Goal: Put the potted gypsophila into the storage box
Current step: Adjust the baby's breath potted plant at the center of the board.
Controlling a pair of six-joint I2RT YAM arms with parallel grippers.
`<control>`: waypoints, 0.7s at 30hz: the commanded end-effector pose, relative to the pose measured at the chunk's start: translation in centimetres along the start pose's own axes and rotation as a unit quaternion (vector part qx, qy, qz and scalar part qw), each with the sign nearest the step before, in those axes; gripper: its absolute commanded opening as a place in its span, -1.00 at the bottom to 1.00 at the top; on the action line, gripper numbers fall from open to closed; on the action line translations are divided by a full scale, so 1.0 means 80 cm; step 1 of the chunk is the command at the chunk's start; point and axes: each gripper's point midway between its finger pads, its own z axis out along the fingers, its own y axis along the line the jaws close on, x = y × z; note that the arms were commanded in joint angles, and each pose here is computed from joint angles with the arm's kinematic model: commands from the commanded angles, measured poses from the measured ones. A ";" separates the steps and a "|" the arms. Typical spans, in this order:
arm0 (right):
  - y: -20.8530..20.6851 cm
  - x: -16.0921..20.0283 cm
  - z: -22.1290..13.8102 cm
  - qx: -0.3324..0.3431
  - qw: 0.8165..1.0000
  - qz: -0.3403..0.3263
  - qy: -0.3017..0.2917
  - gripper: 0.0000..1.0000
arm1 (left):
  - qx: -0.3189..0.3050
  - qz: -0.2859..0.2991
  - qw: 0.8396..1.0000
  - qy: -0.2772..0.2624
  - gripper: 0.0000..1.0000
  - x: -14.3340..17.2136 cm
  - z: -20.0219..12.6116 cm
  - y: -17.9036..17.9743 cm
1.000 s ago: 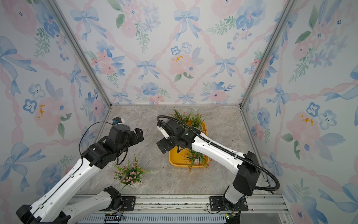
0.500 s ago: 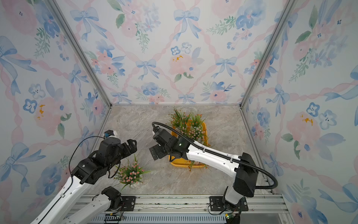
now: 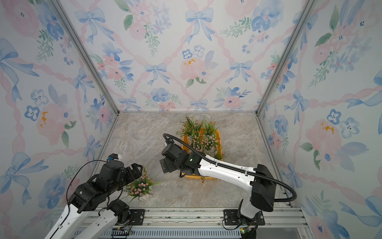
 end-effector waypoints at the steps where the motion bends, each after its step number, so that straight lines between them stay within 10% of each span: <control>1: 0.003 0.004 0.001 0.007 1.000 0.013 -0.010 0.94 | -0.039 0.011 0.999 0.032 0.92 0.020 0.000 0.026; 9: 0.007 -0.003 0.007 0.012 1.000 -0.015 -0.005 0.94 | -0.053 0.041 0.995 0.068 0.93 0.037 0.011 0.031; 21: -0.013 -0.015 0.011 0.006 1.000 -0.023 0.007 0.94 | -0.146 0.014 0.989 -0.026 0.96 -0.019 -0.045 0.064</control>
